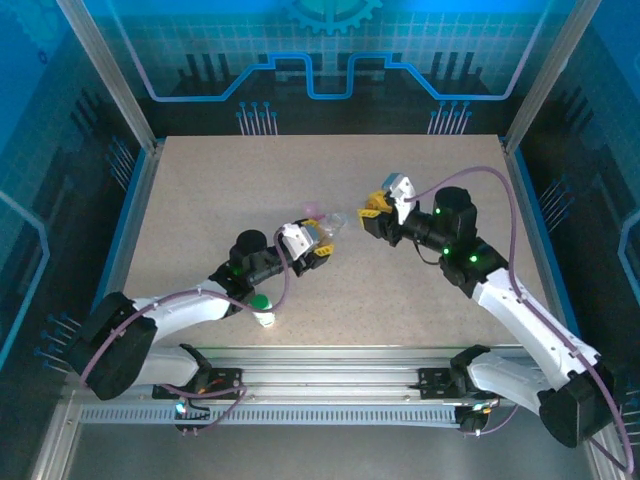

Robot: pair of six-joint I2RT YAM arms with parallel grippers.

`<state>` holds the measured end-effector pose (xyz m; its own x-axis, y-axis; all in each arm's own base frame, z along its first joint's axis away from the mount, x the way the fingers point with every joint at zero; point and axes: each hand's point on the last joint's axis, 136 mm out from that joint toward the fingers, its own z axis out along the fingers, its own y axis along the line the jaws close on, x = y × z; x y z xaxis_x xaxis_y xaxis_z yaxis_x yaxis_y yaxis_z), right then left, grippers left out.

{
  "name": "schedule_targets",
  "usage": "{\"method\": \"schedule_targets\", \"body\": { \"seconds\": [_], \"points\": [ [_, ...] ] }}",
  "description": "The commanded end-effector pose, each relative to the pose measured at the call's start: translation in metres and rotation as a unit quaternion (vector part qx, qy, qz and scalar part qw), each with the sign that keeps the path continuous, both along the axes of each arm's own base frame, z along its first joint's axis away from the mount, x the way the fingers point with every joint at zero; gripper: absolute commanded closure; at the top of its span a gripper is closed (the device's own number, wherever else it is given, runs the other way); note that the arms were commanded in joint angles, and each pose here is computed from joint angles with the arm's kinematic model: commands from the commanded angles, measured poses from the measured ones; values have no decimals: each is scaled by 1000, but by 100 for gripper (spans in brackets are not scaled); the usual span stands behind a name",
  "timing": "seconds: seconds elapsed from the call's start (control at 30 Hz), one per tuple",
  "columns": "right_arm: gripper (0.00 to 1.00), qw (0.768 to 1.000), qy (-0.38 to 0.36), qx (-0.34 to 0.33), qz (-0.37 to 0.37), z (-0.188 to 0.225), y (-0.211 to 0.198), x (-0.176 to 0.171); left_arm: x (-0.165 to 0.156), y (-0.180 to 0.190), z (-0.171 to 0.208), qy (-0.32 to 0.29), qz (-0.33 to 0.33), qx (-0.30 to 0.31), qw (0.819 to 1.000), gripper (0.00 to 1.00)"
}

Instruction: Sort the pills into containers

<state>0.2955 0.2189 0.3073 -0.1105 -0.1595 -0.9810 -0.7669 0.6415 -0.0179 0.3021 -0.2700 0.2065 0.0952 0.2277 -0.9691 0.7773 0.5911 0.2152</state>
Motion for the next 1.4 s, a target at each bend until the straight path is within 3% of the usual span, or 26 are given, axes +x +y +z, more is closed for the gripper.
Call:
{"method": "schedule_targets", "body": {
  "seconds": [0.0,0.37,0.57,0.93,1.37],
  "points": [
    [100,997,17,55,-43,-5,-9,10,8,14,6,-1,47,26,999,100],
    [100,995,70,67,-31,-70,-6,2,35,51,-35,63,113,130,983,100],
    [100,995,69,69,-29,-94,-10,-8,39,58,-38,71,100,149,981,100],
    [100,990,69,114,-53,-95,-19,-15,51,81,-86,141,68,258,953,100],
    [100,989,78,118,-50,-99,-17,-14,85,92,-103,182,36,326,927,100]
  ]
}}
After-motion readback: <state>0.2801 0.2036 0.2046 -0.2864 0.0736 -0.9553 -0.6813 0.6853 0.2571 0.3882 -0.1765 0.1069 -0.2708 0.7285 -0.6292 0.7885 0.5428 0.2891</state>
